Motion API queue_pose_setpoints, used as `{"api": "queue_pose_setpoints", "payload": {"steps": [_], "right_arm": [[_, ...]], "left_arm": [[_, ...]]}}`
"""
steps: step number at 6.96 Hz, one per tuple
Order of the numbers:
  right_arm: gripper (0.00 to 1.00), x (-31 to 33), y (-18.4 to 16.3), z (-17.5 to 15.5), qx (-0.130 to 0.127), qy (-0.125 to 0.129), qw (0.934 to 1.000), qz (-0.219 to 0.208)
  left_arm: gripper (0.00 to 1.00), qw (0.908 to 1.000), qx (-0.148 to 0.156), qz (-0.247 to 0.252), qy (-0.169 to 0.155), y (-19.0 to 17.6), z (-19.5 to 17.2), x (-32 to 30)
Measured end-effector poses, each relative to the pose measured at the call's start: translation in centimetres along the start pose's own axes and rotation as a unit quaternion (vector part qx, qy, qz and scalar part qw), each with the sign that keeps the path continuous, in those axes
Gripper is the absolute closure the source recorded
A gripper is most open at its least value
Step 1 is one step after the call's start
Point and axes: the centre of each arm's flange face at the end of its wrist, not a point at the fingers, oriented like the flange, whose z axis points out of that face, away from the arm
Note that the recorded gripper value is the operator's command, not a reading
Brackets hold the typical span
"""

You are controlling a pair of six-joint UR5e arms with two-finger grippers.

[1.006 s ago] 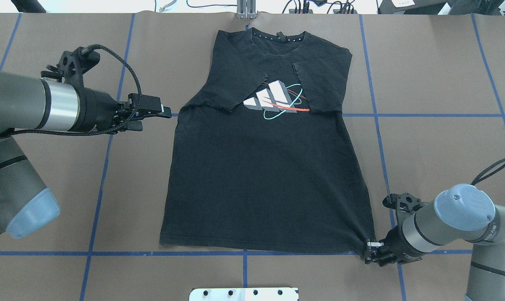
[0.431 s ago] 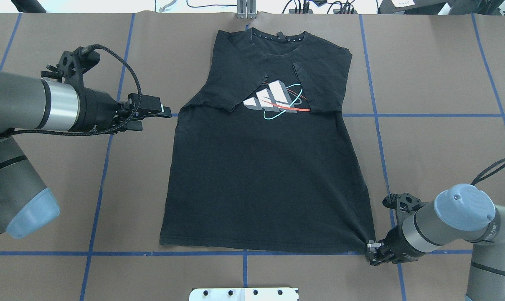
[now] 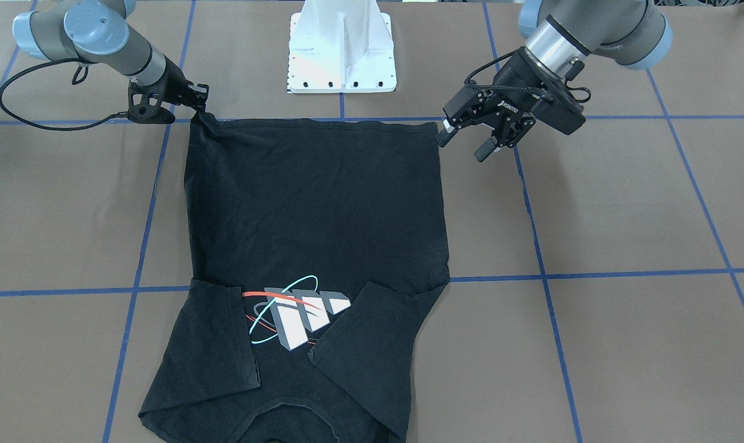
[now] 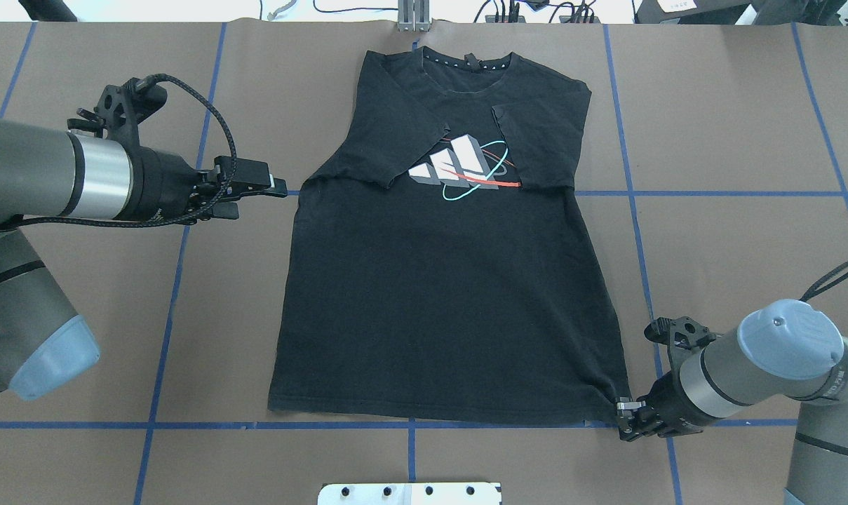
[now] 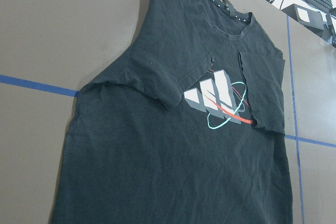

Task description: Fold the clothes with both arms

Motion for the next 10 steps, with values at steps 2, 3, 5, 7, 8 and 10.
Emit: {"api": "queue_pose_setpoints", "payload": {"steps": [2,3,5,7,8,10], "right_arm": [[1.0,-0.4,-0.2,-0.8,0.002,-0.008,1.0,-0.001],[1.0,-0.5,-0.2,-1.0,0.003,-0.011,0.9999,-0.002],[1.0,-0.6,-0.4,-1.8,0.005,-0.034,0.9993,-0.013],[1.0,-0.7,-1.0,-3.1,0.007,-0.053,0.9985,-0.015],[1.0,-0.9,-1.5,-3.8,0.009,-0.06,0.9981,-0.015],[1.0,-1.7,-2.1,-4.8,0.013,-0.073,0.9971,-0.016]], "left_arm": [[0.0,1.0,-0.002,-0.005,-0.004,0.2,0.4,-0.3],[0.0,0.9999,-0.003,-0.01,-0.006,0.6,0.8,-0.4],[0.0,0.9991,-0.013,-0.038,-0.011,3.4,1.9,-1.2],[0.0,0.997,-0.028,-0.069,-0.022,9.5,3.1,-4.0],[0.01,0.9953,-0.039,-0.08,-0.037,12.9,4.1,-5.4],[0.01,0.9921,-0.056,-0.09,-0.067,17.9,6.2,-7.6]]}}
